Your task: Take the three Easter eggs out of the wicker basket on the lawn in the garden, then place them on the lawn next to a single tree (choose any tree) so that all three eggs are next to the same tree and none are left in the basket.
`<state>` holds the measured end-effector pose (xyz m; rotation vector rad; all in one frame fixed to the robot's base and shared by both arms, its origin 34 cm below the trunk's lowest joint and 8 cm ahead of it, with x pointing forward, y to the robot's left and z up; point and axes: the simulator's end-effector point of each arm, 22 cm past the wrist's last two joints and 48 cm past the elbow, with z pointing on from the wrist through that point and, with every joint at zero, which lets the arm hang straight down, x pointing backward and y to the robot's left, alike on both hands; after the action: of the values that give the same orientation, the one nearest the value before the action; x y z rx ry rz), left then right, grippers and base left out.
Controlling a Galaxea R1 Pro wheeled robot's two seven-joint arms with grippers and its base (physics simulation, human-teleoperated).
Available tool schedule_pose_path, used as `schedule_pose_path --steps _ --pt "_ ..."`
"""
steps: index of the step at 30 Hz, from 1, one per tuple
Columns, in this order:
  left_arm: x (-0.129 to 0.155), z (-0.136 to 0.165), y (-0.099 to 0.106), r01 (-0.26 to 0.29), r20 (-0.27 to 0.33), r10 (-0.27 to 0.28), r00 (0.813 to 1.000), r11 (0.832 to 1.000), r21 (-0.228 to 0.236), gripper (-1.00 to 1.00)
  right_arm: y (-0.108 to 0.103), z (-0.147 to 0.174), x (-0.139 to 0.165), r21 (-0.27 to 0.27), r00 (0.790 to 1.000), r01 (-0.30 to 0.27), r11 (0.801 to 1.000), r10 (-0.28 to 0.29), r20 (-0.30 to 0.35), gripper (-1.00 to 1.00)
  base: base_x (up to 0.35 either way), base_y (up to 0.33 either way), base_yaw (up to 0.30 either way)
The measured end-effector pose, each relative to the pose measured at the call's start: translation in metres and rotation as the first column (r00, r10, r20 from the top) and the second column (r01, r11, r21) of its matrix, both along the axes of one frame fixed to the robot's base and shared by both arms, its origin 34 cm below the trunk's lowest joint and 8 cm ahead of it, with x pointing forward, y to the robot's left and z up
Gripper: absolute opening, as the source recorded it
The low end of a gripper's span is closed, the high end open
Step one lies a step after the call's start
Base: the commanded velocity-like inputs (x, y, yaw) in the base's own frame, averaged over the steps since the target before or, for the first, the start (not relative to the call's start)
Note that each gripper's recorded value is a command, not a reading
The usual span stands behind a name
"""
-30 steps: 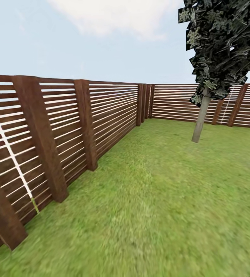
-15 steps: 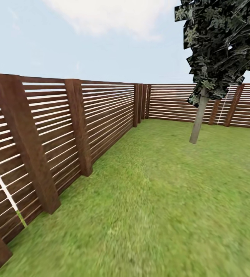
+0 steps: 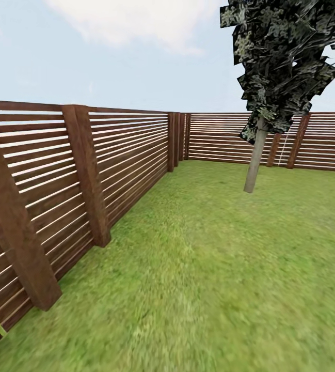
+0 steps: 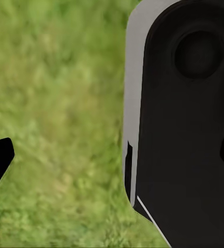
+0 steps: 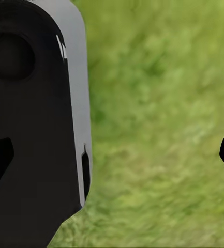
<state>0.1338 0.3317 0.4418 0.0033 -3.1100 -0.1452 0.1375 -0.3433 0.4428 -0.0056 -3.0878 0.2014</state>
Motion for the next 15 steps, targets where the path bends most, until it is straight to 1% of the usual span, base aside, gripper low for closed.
schedule_pose_path --steps 9,15 --pt "0.0 0.0 0.0 0.0 0.0 0.0 1.0 1.0 0.0 1.0 0.0003 0.0 0.0 0.0 1.0 0.0 1.0 0.0 0.0 1.0 0.334 0.0 -0.2" --pt "-0.0001 0.0 0.0 0.0 0.0 0.0 1.0 1.0 0.0 1.0 0.0006 -0.0001 -0.0002 0.001 1.0 0.002 1.0 -0.002 -0.001 1.0 0.334 0.0 -0.038"
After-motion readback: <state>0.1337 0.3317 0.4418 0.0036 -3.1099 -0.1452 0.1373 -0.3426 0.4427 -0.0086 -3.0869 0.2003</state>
